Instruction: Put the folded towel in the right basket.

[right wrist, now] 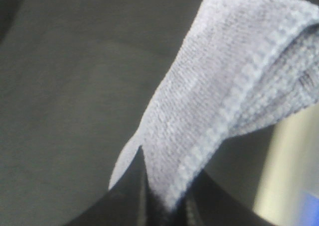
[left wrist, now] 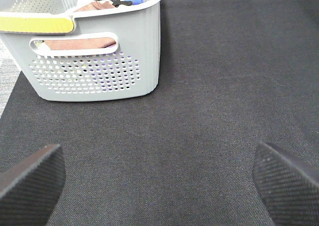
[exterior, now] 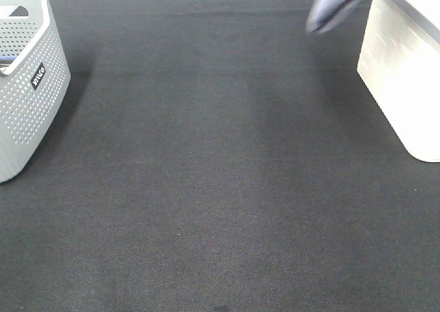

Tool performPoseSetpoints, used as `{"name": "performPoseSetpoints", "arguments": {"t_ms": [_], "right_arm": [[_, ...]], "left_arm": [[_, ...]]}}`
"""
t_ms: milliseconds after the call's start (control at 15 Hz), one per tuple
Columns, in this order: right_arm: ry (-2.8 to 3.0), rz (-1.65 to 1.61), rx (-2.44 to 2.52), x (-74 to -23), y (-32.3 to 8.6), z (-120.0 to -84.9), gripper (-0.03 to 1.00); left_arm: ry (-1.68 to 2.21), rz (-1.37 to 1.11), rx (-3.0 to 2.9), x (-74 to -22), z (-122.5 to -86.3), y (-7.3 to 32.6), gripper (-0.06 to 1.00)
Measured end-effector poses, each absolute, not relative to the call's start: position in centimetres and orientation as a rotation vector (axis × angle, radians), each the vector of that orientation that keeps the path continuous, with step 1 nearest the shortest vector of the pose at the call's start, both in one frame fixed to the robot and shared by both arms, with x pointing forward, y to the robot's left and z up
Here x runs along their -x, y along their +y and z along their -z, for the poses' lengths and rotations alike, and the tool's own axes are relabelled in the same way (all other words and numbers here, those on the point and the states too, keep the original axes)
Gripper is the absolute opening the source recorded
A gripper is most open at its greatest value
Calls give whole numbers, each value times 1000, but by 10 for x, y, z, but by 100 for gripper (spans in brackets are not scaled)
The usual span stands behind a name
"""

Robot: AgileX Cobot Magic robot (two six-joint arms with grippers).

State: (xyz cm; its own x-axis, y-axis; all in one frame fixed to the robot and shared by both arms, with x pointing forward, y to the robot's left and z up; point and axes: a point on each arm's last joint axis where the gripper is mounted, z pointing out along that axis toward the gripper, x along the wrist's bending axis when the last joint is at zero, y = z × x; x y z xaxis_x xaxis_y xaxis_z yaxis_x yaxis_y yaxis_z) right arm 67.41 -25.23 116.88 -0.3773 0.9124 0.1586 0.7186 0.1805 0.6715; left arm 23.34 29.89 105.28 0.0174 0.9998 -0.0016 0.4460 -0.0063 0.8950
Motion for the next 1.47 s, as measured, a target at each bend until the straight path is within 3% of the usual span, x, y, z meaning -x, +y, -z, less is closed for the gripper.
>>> {"name": "performPoseSetpoints", "arguments": {"t_ms": [200, 267, 467, 867, 1000, 1200, 1467], "right_arm": [[2006, -969, -1657, -658, -316, -1194, 9], [2006, -969, -1657, -658, -316, -1194, 9], [1859, -925, -1787, -652, -370, -1193, 9], [1877, -807, -1972, -686, -401, -1126, 11], [1876, -764, -2026, -693, -405, -1109, 25], [1870, -734, -2043, -695, -407, -1104, 60], [1842, -769, -2062, -692, -405, -1110, 69]], "left_arm": [[1526, -943, -1551, -233, -1053, 299, 97], [1526, -943, -1551, -233, -1053, 299, 97], [1526, -943, -1551, -233, -1053, 299, 97], [1526, -943, -1551, -233, -1053, 299, 97], [1526, -943, -1551, -233, -1053, 299, 97], [1526, -943, -1551, -233, -1053, 299, 97], [1526, -943, -1551, -233, -1053, 299, 97]]}}
